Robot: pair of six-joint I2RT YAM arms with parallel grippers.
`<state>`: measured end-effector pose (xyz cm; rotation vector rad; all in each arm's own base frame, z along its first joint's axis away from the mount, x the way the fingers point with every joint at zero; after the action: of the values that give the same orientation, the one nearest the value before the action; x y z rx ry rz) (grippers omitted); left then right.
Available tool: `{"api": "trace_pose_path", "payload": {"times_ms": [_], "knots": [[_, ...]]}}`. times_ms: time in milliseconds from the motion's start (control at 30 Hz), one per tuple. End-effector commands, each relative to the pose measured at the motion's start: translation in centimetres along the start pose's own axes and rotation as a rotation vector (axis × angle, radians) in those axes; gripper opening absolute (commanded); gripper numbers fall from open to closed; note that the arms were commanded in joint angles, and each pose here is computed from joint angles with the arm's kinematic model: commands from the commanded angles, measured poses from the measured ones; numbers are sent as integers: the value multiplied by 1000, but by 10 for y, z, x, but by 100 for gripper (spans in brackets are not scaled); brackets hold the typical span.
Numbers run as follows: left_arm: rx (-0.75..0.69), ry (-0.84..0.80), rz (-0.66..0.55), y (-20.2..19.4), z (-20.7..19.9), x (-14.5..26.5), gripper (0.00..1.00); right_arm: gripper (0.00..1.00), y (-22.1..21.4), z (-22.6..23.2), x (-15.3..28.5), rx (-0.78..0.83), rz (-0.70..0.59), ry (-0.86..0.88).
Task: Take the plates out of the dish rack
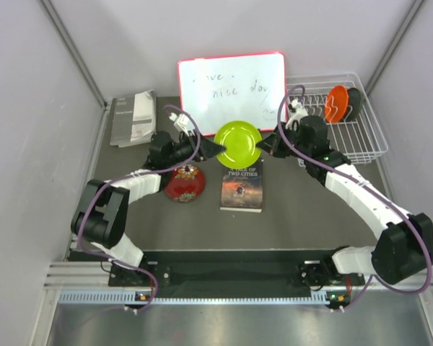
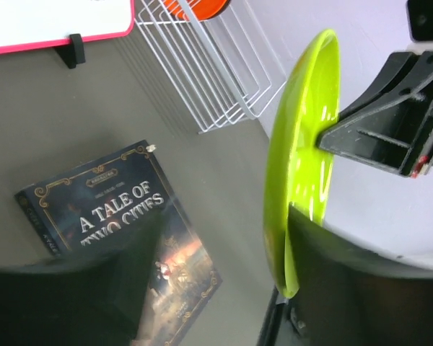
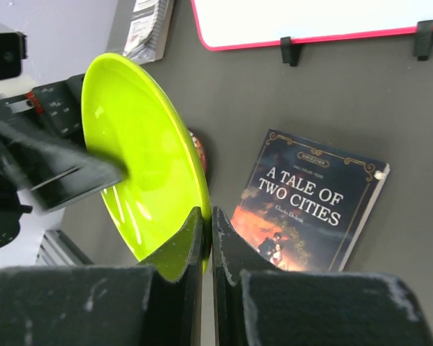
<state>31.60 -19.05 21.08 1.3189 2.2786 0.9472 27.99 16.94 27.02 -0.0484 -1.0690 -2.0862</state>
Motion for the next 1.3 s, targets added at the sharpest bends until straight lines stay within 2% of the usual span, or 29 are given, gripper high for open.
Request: {"api": "trace_pose_path", "payload": {"times_ms": [0, 33, 67, 100, 300, 367, 433, 467, 500, 567, 633, 733, 900, 1267], "knots": [[-45, -17, -34, 7, 0, -7, 48, 0, 6, 18, -4, 0, -35, 103], [-50, -15, -32, 8, 0, -8, 36, 0, 5, 19, -4, -2, -30, 109], [-48, -10, -29, 8, 1, -8, 9, 0, 2, 18, -5, -8, -20, 107], [-42, 8, -26, 7, 3, -8, 1, 0, 1, 17, -6, -11, -13, 108], [-74, 45, -26, 5, 1, -4, 0, 1, -2, 19, -11, -16, -2, 138], [-88, 69, -37, 5, 0, 0, 0, 25, -3, 19, -14, -24, 3, 138], [-96, 142, -37, 2, 5, 4, 0, 41, -2, 17, -16, -16, 0, 127], [-112, 165, -44, 5, 2, 8, 0, 65, -2, 16, -16, -9, -2, 112], [-120, 200, -46, 5, 2, 11, 0, 73, 0, 16, -16, 5, -9, 97], [-143, 308, -46, 6, 5, 20, 0, 83, 7, 8, -13, 46, -23, -21], [-171, 373, -40, 4, 8, 28, 0, 87, 19, 4, -9, 105, -69, -111], [-187, 493, -44, 2, 12, 42, 0, 88, 33, -5, -2, 153, -98, -218], [-153, 641, -20, -12, 23, 65, 0, 89, 61, -28, 14, 153, -171, -338], [-68, 859, -49, -26, 44, 109, 0, 89, 113, -67, 36, 140, -268, -444]]}}
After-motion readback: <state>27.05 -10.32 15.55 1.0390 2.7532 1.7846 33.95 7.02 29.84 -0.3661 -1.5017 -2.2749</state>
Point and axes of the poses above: each gripper's point midway between its finger pads, its own x axis back along the fingers, its own z axis along the line the jaws close on, y = z × x, the point moved 9 cm from there along x, back along the fingers, and after that the axes turned 4 degrees about -x, right-handed, at the moved point
